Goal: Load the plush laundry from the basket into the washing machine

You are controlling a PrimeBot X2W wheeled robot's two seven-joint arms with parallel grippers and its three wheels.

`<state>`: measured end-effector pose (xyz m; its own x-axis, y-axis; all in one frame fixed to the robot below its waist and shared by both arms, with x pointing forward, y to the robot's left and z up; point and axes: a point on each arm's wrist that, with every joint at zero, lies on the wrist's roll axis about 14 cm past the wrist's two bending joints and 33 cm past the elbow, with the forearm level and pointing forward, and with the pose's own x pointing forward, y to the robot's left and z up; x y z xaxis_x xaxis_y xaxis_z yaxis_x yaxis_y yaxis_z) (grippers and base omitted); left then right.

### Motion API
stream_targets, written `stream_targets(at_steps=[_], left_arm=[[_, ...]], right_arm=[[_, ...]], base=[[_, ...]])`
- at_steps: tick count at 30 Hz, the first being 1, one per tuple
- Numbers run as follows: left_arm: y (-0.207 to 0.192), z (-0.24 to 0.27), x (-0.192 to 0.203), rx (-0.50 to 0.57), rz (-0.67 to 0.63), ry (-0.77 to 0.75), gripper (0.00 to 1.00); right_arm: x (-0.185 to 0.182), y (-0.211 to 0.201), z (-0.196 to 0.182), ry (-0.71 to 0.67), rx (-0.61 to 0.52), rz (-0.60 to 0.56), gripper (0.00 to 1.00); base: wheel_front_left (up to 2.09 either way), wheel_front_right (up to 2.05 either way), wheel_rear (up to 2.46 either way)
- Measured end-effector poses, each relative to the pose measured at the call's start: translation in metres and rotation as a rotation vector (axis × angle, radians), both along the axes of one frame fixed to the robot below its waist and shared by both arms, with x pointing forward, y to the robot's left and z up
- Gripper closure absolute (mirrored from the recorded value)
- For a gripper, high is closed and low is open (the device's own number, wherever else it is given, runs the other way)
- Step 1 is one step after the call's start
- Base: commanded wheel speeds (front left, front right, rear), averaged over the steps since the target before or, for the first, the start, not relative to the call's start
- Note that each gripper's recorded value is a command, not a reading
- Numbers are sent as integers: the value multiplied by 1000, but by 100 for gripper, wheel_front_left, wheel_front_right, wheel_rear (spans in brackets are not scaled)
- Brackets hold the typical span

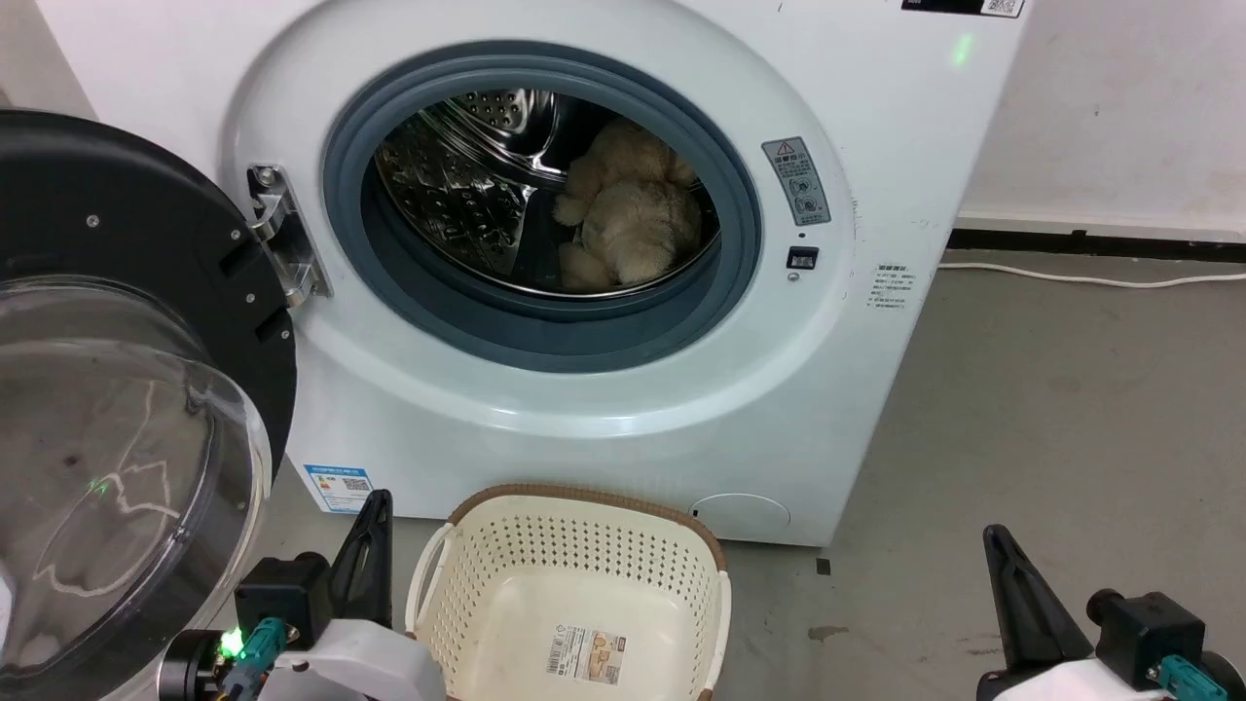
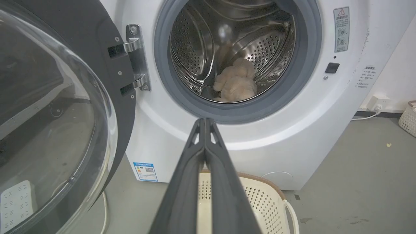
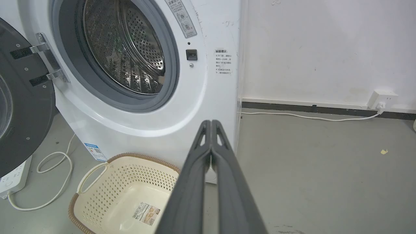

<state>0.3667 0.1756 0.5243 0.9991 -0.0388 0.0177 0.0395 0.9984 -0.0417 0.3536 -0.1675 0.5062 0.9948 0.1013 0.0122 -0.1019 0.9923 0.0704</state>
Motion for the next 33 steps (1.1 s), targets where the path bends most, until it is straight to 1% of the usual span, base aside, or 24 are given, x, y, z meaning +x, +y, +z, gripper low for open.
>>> stream_targets(at_steps=[33], left_arm=[[1, 1, 3, 46, 17, 7, 100]], right_arm=[[7, 4, 7, 14, -57, 16, 100]], base=[[0, 0, 0]])
